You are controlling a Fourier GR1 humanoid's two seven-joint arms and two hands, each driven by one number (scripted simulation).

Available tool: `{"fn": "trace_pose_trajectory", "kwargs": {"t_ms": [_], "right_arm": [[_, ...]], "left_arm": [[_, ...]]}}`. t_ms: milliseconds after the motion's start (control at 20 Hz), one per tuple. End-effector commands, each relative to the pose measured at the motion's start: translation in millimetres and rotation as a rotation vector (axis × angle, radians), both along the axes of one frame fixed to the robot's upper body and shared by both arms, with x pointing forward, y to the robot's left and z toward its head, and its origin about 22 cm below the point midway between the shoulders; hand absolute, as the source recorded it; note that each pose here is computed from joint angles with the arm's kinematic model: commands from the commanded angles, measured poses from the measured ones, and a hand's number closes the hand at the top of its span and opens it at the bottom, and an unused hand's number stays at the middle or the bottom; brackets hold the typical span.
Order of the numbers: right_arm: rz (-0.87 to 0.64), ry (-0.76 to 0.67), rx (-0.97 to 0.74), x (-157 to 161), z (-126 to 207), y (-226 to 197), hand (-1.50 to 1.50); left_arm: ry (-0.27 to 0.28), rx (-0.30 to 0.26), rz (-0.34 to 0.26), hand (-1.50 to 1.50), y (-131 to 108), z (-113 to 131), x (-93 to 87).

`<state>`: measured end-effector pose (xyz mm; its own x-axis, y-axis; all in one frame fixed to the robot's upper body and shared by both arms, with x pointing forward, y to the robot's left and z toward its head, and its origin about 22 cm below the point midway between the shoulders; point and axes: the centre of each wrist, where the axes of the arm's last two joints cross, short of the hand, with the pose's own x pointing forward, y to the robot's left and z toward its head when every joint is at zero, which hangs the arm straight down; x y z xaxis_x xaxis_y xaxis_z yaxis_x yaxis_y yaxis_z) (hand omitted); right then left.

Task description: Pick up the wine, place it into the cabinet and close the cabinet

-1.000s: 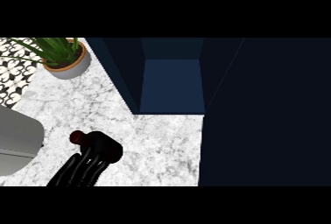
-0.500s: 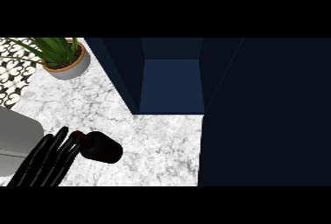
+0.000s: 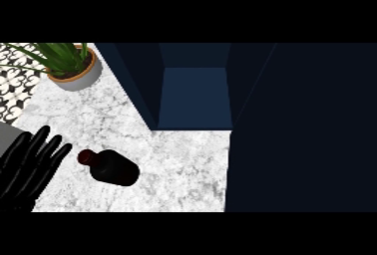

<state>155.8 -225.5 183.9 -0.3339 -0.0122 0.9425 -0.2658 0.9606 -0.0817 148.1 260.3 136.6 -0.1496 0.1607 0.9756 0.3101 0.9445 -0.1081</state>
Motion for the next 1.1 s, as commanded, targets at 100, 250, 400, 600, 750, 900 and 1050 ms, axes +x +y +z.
{"fn": "trace_pose_trajectory", "kwargs": {"t_ms": [100, 250, 400, 600, 750, 900, 1050], "right_arm": [[0.035, -0.044, 0.034, -20.4, 12.7, 10.0, -1.5], [0.028, -0.039, 0.02, -8.9, 13.1, -0.5, -1.5], [0.046, -0.038, 0.019, -26.0, 30.7, 2.7, -1.5], [0.048, -0.056, 0.009, -41.5, 23.9, 2.3, -1.5], [0.042, -0.048, 0.019, -18.9, 23.3, -1.9, -1.5], [0.041, -0.055, 0.015, -31.8, 21.6, -2.9, -1.5], [0.042, -0.039, 0.013, -18.9, 27.7, 6.1, -1.5]], "left_arm": [[0.0, -0.1, -0.055, -1.5, 29.9, 6.2, 19.7], [0.039, -0.097, -0.081, -1.5, 52.2, -7.4, 1.3], [0.068, -0.072, -0.085, -1.5, 31.6, -25.1, 11.1], [0.105, -0.066, -0.101, -1.5, 34.6, -22.9, 24.6], [0.115, -0.052, -0.081, -1.5, 26.5, -55.3, 48.1], [0.108, -0.07, -0.065, -1.5, 31.4, -62.8, 40.9], [0.077, -0.044, -0.019, -1.5, 44.8, -79.8, 44.8]]}}
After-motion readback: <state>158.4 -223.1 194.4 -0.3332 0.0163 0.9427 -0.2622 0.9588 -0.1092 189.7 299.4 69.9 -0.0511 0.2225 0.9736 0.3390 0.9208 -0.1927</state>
